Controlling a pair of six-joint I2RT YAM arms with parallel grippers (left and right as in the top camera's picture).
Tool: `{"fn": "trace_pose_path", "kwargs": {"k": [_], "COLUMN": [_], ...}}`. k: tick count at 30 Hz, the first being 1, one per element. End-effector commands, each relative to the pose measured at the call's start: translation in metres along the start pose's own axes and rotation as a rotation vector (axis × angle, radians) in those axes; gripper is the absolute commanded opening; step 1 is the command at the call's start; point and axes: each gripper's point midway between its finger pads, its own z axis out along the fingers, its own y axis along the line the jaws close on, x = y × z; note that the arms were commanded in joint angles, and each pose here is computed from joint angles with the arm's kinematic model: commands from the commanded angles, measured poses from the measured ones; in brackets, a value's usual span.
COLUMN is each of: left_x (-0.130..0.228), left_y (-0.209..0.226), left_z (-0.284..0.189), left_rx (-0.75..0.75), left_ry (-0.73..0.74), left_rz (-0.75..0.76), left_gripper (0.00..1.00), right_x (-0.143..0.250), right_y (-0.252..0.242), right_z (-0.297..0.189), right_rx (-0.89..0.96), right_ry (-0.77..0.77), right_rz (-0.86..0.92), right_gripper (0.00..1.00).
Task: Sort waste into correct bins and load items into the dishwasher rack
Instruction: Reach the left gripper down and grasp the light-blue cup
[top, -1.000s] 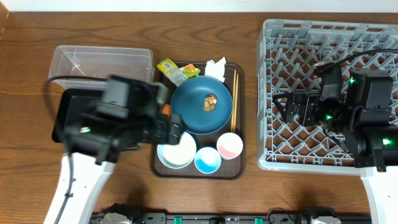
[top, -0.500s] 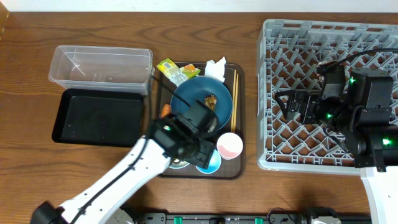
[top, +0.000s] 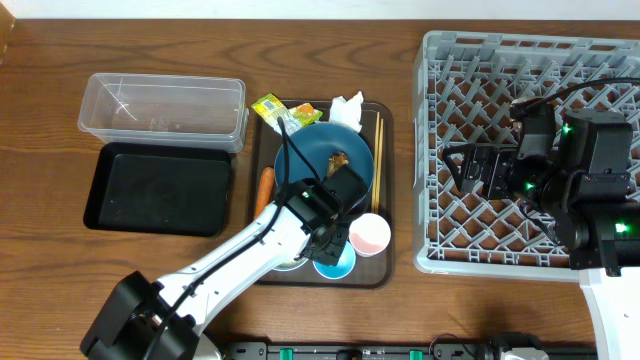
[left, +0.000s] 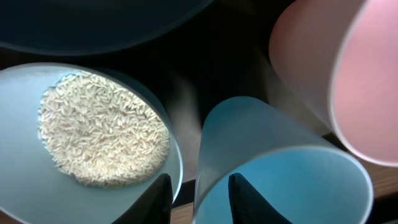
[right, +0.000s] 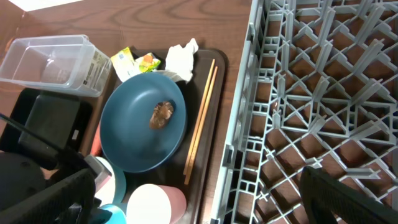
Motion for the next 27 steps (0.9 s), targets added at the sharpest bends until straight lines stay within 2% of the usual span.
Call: {"fn": "trace_pose_path", "kwargs": {"k": [1,6,21,23,24,25,27], "left_x": [0.000,-0.004,0.001,0.004,0.006,0.007,0.007], "left_y": [0.003,0.000,-0.003,-0.002,-0.002,-0.002,-0.002], "left_z": [0.004,0.004,0.018,0.021,0.022,0.022,0.021], "left_rx": [-0.017,-0.007,0.024,0.026,0.027,0.028,0.028], "left_ry": [0.003,-0.013,-0.008,0.000,0.005,0.011,0.010], "left_rz": [-0.003,-0.002,-0.001,-0.002,-0.003,-0.002,-0.002], "left_gripper": [0.29,0.25,0.25,0.19,0.10,0.07,0.06], "right_x": [-0.005,-0.006,-0.006,-0.007,-0.007,-0.007,-0.006], "right_y": [0.005,0.005,0.005,0.005,0.005,0.005,0.005], "right_z": [-0.004,-0.004,-0.004,-0.004,-0.004,-0.004,-0.004], "right_rx": [-0.008,-0.008,-0.008,-0.009,-0.009,-0.009,-0.009], "right_ry": [-0.018,-0.018,-0.020,-0.023,-0.023,-0.023,-0.022], "right_rz": [0.001,0.001,0.000,0.000,-0.001,0.000,0.000], "right_gripper": [0.99,0.99,0.99,0.99,0.99,0.99,0.99]}}
